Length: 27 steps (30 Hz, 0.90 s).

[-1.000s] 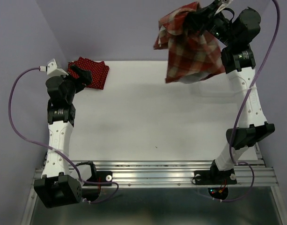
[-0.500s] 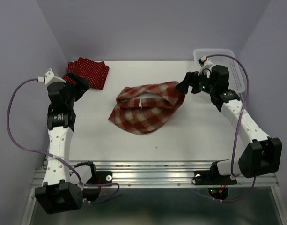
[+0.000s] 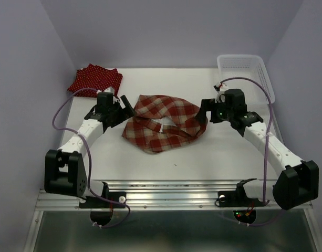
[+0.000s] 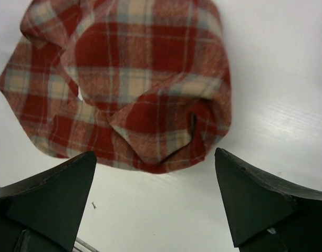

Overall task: Fold and stack the skirts
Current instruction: Flatten the skirt out

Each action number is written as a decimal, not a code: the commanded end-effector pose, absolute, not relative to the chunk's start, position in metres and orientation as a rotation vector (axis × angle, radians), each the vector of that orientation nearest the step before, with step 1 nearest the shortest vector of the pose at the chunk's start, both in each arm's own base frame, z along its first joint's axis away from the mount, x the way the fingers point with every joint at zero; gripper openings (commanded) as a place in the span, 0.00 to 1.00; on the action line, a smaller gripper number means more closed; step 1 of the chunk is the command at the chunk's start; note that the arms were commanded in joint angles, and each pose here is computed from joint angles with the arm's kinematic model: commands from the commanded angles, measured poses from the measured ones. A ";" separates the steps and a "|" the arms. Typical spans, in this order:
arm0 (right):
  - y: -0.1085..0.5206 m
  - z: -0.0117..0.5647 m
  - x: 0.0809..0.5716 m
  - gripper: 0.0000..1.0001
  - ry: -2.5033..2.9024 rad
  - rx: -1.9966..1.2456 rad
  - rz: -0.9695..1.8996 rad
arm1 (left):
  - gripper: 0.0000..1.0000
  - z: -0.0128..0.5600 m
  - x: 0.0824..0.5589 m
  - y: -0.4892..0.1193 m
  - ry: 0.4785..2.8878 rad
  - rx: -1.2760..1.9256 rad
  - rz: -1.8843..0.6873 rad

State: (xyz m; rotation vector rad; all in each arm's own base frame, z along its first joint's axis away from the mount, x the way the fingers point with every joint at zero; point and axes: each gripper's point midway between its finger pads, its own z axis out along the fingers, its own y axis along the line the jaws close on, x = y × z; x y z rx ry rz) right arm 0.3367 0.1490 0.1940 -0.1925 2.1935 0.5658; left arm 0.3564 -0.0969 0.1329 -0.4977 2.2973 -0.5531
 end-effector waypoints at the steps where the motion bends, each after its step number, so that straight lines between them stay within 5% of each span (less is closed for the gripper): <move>1: 0.166 0.164 0.321 1.00 2.279 -0.200 0.530 | 0.99 0.148 0.381 -0.125 2.271 -0.372 -0.580; 9: 0.199 0.146 0.315 1.00 2.305 -0.280 0.518 | 0.96 0.102 0.406 -0.138 2.380 -0.336 -0.576; 19: 0.209 0.117 0.318 1.00 2.359 -0.269 0.497 | 0.78 0.081 0.427 -0.147 2.401 -0.317 -0.592; 23: 0.206 0.106 0.320 1.00 2.385 -0.256 0.469 | 0.64 0.073 0.436 -0.153 2.417 -0.305 -0.614; 27: 0.205 0.095 0.322 1.00 2.409 -0.248 0.442 | 0.27 0.079 0.441 -0.156 2.398 -0.289 -0.639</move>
